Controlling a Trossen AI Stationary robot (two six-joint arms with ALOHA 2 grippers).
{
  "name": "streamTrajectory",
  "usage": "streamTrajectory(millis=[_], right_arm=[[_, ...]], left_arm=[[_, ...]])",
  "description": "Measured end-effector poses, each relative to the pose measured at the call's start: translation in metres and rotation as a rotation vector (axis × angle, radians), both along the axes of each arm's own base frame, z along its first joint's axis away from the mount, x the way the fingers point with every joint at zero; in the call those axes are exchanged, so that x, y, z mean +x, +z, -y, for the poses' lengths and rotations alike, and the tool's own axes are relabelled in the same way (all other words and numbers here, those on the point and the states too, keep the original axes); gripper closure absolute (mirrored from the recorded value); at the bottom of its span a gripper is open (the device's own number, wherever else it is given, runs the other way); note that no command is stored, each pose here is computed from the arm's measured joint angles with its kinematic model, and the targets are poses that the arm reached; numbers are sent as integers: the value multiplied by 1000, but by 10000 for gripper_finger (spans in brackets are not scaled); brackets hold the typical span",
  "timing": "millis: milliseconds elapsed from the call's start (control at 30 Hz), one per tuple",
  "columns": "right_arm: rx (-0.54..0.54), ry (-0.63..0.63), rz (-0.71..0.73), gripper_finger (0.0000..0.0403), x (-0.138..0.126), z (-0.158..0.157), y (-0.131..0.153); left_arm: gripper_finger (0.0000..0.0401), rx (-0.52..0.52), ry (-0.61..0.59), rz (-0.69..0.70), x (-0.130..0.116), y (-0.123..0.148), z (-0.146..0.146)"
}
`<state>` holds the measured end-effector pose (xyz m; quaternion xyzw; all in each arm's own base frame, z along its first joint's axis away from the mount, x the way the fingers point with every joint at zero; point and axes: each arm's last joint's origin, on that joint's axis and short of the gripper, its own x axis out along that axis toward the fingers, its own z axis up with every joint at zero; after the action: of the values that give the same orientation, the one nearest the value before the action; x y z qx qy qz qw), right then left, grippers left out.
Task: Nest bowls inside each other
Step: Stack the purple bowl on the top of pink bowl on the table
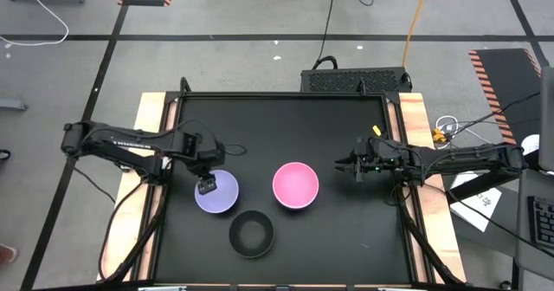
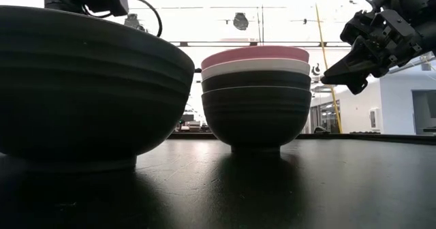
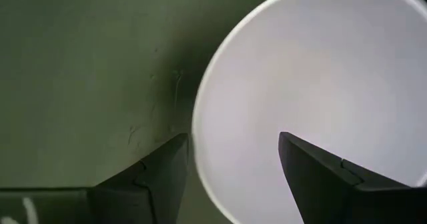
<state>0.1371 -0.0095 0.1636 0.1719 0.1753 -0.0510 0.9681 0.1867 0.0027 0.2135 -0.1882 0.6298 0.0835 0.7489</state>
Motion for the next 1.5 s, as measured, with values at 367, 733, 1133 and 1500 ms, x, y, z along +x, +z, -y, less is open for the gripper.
streamTrajectory(millis=[367, 733, 1133, 1500], right_arm=[[4, 2, 2, 307, 0, 0, 0], [1, 3, 7, 307, 0, 0, 1], [-2, 3, 7, 307, 0, 0, 1], [-5, 5, -2, 307, 0, 0, 0]], left_arm=[[172, 17, 26, -35, -4, -20, -8], [385, 28, -24, -21, -5, -21, -16], [394, 38, -66, 69, 1, -18, -24], [395, 122, -151, 277, 25, 29, -30]])
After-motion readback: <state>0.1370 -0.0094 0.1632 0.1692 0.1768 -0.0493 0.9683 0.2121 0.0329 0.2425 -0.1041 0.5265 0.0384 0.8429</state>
